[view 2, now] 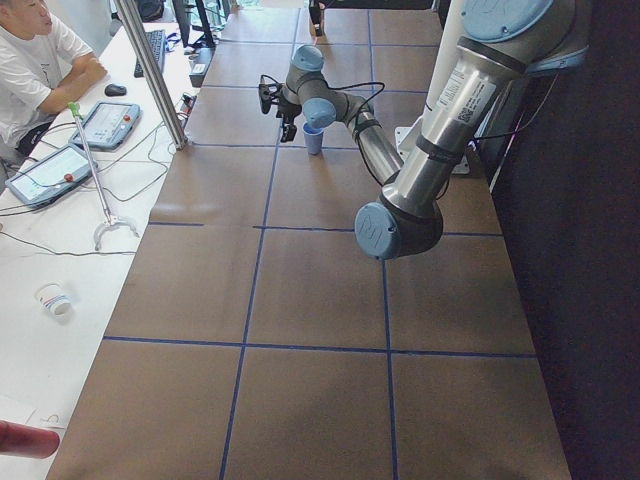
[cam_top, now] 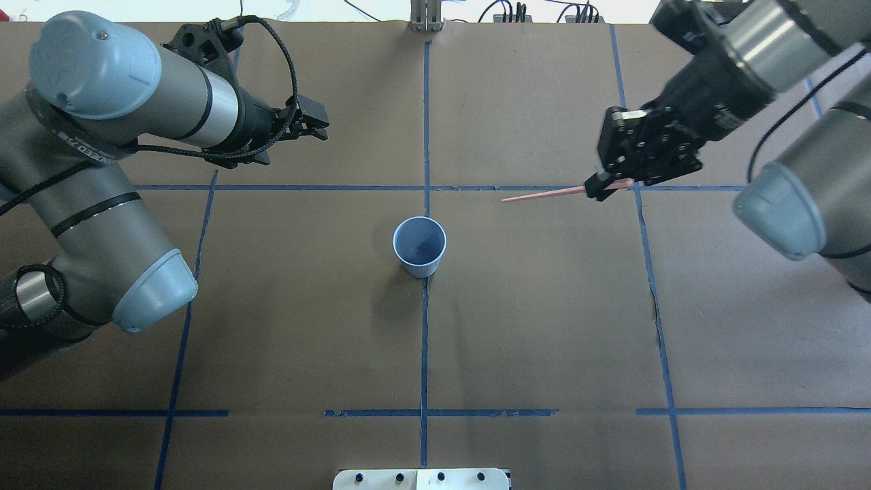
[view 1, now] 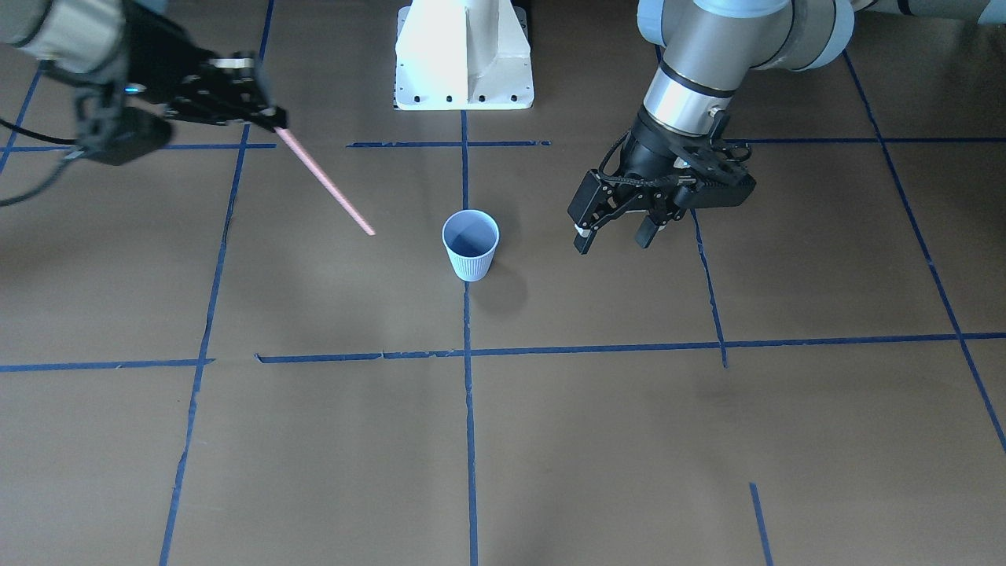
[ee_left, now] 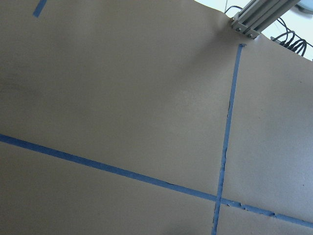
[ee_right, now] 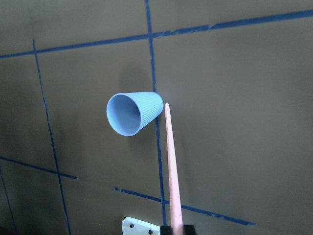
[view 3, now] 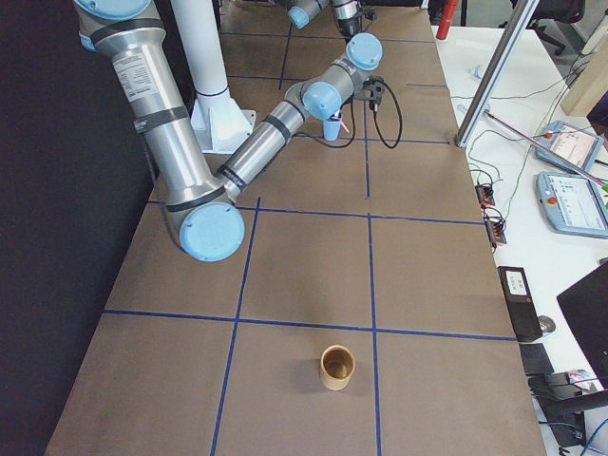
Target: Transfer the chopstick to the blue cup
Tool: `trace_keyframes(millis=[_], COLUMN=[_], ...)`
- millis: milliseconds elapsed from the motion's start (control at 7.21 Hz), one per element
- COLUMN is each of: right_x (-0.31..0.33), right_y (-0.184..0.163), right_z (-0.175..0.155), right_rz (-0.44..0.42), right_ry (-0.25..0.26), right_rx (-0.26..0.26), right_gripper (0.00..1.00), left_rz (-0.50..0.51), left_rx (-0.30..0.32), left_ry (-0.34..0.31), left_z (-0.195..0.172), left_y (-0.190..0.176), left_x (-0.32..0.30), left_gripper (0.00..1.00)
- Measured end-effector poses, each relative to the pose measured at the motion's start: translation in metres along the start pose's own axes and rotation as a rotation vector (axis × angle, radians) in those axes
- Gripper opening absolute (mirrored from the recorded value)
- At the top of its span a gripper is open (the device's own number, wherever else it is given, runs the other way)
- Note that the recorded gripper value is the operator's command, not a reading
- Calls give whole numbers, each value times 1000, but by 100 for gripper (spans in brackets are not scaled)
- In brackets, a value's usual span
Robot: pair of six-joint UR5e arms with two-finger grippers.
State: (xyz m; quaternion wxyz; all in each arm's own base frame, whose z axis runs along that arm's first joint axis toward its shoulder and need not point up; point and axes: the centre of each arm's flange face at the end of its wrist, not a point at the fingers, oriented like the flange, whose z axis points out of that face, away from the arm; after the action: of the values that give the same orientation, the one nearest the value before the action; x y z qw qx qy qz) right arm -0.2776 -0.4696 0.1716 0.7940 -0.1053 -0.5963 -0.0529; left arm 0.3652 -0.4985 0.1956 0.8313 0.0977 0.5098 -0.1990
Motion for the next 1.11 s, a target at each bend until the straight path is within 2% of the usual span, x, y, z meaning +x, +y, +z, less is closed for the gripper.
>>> trace_keyframes(millis=[277, 555, 693, 832, 971, 1109], right_x=[-49, -61, -61, -60, -63, -68], right_y=[-15, -25, -30, -36, -42, -44], right_z=[43, 70, 87, 104, 123, 140], right_rz=[-21, -2, 8, 20, 29, 26], right_ry=[-13, 2, 23, 45, 67, 86], right_rx=[-42, -58, -57, -58, -63, -58], right_gripper=[0, 0, 2, 12, 85, 100], left_rz=[-1, -5, -7, -8, -9, -9], left_rx=[4, 4, 4, 3, 0, -2], left_ry=[1, -1, -2, -5, -11, -14], left_z=[-2, -2, -2, 0, 2, 3], left_y=[-1, -1, -1, -1, 0, 0], left_x=[-1, -3, -4, -6, -8, -10], left_gripper=[100, 100, 100, 100, 100, 100])
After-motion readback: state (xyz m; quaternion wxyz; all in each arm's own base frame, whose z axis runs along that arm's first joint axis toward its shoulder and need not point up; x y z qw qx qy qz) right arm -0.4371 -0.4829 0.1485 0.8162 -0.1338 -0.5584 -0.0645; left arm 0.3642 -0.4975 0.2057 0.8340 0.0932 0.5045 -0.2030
